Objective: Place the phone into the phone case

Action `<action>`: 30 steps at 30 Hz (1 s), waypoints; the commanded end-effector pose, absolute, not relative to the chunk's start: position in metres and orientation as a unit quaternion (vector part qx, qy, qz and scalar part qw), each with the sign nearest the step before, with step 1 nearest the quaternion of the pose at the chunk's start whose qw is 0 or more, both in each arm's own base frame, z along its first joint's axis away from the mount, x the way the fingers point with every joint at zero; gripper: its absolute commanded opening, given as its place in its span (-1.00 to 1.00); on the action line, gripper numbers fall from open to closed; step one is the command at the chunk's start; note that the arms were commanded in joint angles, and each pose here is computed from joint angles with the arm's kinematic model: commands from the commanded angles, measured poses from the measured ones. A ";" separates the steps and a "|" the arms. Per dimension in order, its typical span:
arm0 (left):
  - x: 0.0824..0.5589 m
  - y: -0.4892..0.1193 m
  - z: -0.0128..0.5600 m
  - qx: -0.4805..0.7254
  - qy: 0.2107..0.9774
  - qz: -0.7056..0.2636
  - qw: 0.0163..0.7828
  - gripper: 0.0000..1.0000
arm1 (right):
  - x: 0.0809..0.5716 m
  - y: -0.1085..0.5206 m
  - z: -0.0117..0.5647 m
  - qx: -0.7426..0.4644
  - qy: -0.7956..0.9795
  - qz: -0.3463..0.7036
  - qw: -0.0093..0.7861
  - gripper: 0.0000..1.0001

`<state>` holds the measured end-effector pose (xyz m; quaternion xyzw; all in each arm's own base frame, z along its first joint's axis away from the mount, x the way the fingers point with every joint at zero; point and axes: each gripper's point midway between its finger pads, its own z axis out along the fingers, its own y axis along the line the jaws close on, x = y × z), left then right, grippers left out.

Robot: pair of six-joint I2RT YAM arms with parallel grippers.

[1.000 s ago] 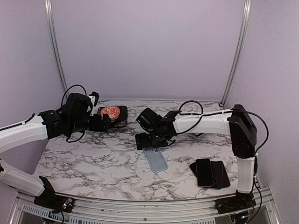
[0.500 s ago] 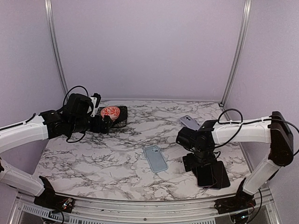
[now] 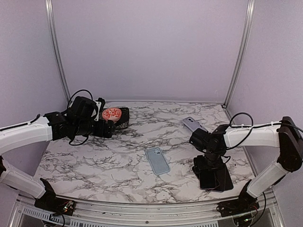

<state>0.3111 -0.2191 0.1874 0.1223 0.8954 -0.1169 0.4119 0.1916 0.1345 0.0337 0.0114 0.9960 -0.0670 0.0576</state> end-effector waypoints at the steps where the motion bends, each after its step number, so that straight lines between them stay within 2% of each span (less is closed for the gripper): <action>1: 0.312 -0.222 0.190 0.125 0.898 -0.115 0.405 0.98 | 0.194 0.134 0.029 0.011 0.996 -0.056 0.061 0.55; 6: 0.313 -0.221 0.189 0.125 0.899 -0.112 0.404 0.98 | 0.195 0.137 0.028 0.000 0.997 -0.051 0.058 0.14; 11: 0.313 -0.220 0.191 0.125 0.899 -0.112 0.405 0.98 | 0.206 0.148 0.045 -0.025 0.996 -0.034 0.079 -0.07; 22: 0.313 -0.219 0.192 0.124 0.898 -0.110 0.407 0.98 | 0.240 0.213 0.097 -0.103 0.975 0.021 0.195 -0.18; 30: 0.315 -0.217 0.189 0.122 0.900 -0.099 0.407 0.98 | 0.284 0.331 0.158 -0.160 0.903 0.161 0.365 -0.24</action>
